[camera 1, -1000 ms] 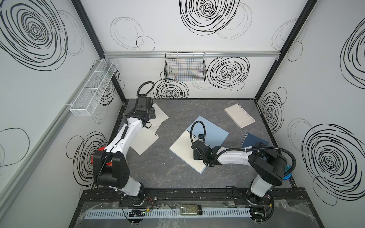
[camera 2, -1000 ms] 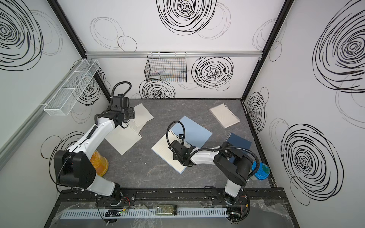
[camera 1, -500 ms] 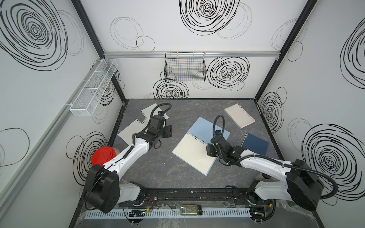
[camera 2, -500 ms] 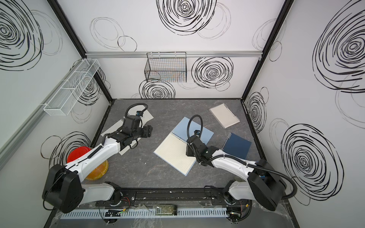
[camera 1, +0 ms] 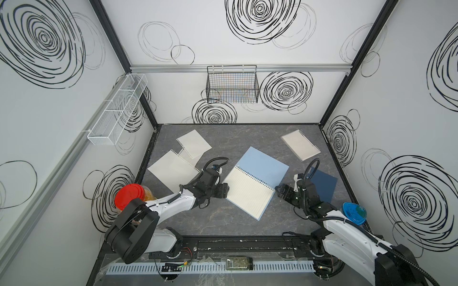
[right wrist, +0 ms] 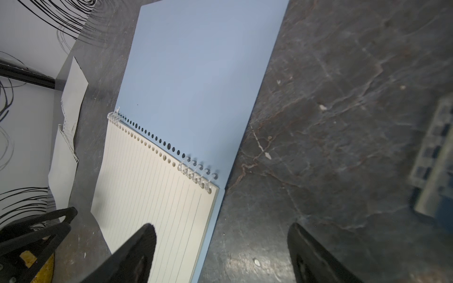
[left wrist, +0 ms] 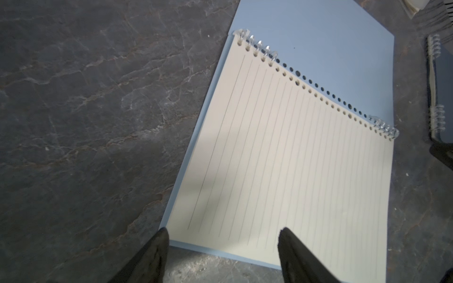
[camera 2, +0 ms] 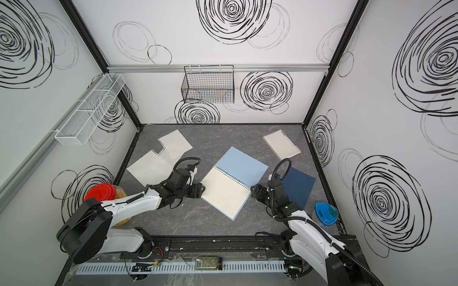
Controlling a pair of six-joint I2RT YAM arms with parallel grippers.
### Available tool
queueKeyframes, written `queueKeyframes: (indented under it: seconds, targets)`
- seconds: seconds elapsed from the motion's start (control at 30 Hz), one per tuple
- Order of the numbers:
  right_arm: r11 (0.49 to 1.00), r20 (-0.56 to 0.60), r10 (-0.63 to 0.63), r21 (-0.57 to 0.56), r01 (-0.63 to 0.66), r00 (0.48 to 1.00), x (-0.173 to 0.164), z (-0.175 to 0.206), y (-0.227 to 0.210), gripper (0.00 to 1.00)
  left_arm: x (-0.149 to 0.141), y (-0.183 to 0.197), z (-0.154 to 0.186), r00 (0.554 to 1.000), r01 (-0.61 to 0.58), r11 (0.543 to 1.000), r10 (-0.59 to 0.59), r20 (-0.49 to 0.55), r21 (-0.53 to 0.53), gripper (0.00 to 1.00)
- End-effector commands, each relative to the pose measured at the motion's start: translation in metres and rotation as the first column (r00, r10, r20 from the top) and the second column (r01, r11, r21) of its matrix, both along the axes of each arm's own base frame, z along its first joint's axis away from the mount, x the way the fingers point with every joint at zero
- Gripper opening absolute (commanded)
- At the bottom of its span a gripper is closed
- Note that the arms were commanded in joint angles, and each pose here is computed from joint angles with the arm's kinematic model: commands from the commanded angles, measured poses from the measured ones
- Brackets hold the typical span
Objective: Tear off pages from different notebooks
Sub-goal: Close the notebook at the center of the board.
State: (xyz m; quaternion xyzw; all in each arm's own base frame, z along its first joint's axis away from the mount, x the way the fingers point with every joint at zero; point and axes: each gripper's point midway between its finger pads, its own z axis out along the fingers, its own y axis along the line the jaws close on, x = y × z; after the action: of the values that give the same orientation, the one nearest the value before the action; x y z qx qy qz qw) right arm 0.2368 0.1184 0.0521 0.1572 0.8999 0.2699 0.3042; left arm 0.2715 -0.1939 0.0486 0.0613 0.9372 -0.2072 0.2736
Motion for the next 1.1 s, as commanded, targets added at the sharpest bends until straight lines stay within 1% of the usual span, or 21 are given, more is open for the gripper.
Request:
queueKeyframes:
  seconds: [0.0, 0.1, 0.17, 0.37, 0.53, 0.63, 0.8, 1.07]
  targets:
    - [0.998, 0.035, 0.027, 0.061, -0.029, 0.999, 0.005, 0.007, 0.004, 0.87, 0.010, -0.007, 0.004, 0.999, -0.018, 0.998, 0.020, 0.030, -0.059, 0.73]
    - [0.995, 0.031, 0.050, 0.079, -0.052, 0.998, 0.010, 0.006, 0.006, 0.87, 0.011, -0.010, -0.006, 1.000, -0.021, 0.990, 0.020, -0.007, -0.140, 0.73]
    - [0.994, 0.014, 0.065, 0.089, -0.066, 0.998, 0.014, 0.003, 0.009, 0.87, 0.012, -0.008, -0.015, 0.999, -0.035, 0.987, 0.030, -0.034, -0.159, 0.71]
    - [0.986, -0.058, 0.119, 0.120, -0.112, 0.991, 0.021, -0.006, 0.020, 0.87, 0.013, 0.002, -0.034, 0.996, -0.064, 0.990, 0.056, -0.066, -0.128, 0.69]
    - [0.985, -0.102, 0.084, 0.162, -0.067, 0.991, 0.029, -0.015, 0.021, 0.86, 0.014, 0.014, -0.051, 0.992, -0.091, 0.992, 0.082, -0.096, -0.091, 0.67]
    - [0.978, -0.096, 0.047, 0.205, -0.026, 0.994, 0.032, -0.017, 0.019, 0.86, 0.014, 0.019, -0.057, 0.991, -0.096, 0.993, 0.089, -0.105, -0.067, 0.66]
    - [0.957, -0.052, -0.021, 0.288, 0.035, 0.998, 0.036, -0.011, 0.009, 0.86, 0.014, 0.020, -0.067, 0.988, -0.097, 0.994, 0.089, -0.123, -0.059, 0.65]
    - [0.935, -0.046, 0.004, 0.355, 0.013, 0.999, 0.037, -0.008, 0.013, 0.86, 0.022, 0.017, -0.070, 0.987, -0.098, 0.993, 0.089, -0.130, -0.063, 0.64]
